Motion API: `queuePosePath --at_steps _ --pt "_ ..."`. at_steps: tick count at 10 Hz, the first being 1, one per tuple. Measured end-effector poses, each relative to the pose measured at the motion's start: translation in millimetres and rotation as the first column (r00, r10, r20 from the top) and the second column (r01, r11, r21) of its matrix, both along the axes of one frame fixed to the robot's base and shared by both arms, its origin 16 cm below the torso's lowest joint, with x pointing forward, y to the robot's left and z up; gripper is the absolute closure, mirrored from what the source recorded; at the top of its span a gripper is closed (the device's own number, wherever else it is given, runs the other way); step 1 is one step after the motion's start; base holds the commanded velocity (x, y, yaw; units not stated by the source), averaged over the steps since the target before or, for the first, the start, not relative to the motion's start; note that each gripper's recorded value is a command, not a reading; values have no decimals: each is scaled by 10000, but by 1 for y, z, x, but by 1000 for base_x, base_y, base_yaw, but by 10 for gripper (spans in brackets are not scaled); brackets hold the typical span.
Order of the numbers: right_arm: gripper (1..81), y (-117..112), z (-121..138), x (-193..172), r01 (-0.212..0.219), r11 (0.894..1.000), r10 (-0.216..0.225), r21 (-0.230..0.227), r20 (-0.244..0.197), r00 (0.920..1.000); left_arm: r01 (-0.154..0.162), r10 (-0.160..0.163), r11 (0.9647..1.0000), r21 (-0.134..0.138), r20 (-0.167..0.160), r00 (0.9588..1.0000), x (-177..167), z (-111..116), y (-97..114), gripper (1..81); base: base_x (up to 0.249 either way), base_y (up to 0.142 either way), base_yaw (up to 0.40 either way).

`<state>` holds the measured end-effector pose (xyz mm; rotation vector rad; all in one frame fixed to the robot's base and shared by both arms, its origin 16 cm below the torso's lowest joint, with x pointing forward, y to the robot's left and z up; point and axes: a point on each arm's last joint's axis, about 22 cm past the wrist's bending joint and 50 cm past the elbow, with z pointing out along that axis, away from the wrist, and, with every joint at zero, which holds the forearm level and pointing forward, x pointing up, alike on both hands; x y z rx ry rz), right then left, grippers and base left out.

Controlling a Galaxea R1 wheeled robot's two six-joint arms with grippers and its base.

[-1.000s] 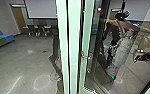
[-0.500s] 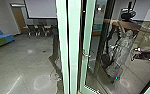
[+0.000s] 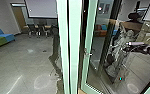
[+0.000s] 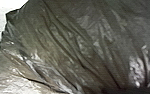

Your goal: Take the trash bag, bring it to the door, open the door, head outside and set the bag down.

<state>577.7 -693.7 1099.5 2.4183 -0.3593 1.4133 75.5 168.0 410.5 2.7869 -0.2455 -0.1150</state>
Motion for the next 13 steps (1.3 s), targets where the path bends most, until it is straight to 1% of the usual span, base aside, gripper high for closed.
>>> queuePosePath --at_steps 1,2,4,8,11,13 --pt "10 -4 4 0 -119 9997 121 -215 102 9999 -7 7 10000 2 -4 10000 0 0 0 811 0 0 0" --pt "10 -13 8 -5 -70 9995 76 -315 187 9998 -9 9 10000 3 -4 10000 1 0 0 811 0 0 0" --pt "10 -35 13 -20 154 9991 -142 -392 308 9994 -9 9 10000 1 -13 10000 1 0 0 811 0 0 0" --pt "10 -71 27 -51 596 9958 -576 -692 299 9979 -11 11 10000 -26 -34 10000 0 0 -2 811 0 0 0" --pt "10 -78 29 -55 704 9929 -689 -956 196 9974 -2 1 10000 -51 -52 10000 -1 0 -4 811 0 0 0" --pt "10 -82 30 -57 778 9916 -764 -1034 182 9969 -2 1 10000 -51 -52 10000 -1 0 -4 811 0 0 0"
